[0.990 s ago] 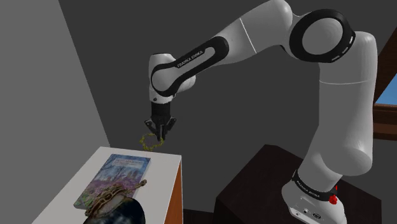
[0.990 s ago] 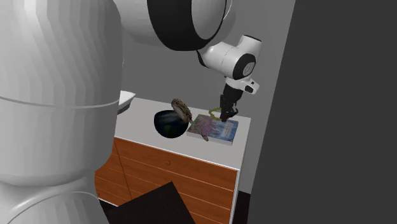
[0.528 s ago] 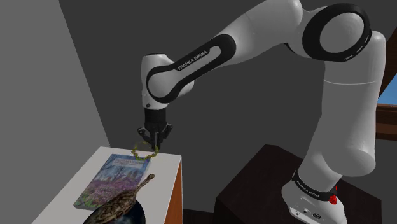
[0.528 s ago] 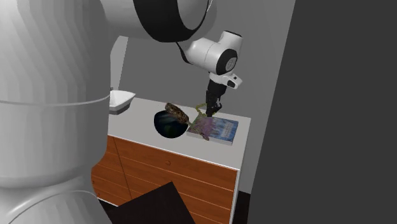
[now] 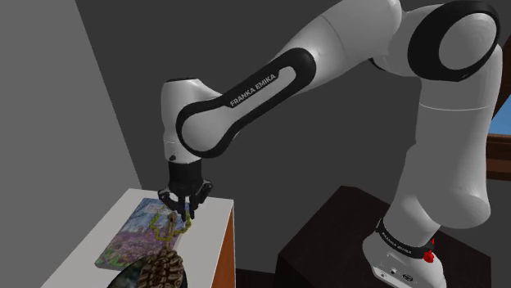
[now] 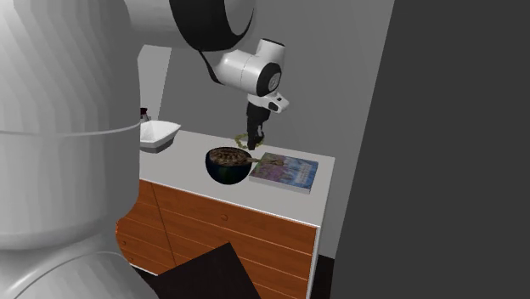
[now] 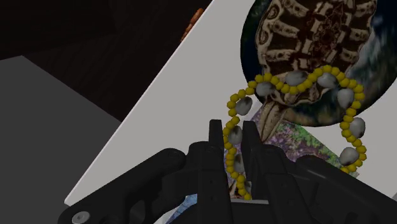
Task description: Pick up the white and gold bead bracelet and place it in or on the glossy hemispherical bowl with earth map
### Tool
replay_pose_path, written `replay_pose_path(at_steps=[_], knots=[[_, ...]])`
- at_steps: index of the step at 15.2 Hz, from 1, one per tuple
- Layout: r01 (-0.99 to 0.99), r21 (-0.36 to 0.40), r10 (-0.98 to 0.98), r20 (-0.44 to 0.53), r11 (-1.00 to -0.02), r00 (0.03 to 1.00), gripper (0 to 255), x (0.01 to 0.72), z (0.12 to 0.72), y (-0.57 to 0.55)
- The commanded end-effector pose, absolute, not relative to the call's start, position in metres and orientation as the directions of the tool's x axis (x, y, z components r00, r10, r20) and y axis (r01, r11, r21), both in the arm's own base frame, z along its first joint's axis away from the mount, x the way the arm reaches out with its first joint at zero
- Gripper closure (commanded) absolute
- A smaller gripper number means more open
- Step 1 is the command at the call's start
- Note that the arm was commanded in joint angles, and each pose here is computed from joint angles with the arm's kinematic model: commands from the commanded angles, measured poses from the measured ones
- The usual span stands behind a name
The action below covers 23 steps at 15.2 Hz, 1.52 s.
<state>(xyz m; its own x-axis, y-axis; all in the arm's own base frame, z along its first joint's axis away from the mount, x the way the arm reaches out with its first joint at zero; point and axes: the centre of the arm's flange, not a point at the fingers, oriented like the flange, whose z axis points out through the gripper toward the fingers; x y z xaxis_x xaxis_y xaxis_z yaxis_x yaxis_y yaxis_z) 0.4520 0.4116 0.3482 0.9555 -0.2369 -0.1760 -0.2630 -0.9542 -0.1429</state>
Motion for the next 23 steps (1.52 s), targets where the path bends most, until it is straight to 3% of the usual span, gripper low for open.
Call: replay_pose_path(at_steps=[1,10,23], knots=[[-0.264,-0.143,-0.238,-0.176,-0.954,0.955,255,0.434,0.348,0.431],[-0.264,-0.143,-0.238,-0.176,-0.954,0.955,255,0.359,0.351,0.522],[-0.264,-0.143,-0.238,-0.176,-0.954,0.955,255,0.359,0.283,0.522]])
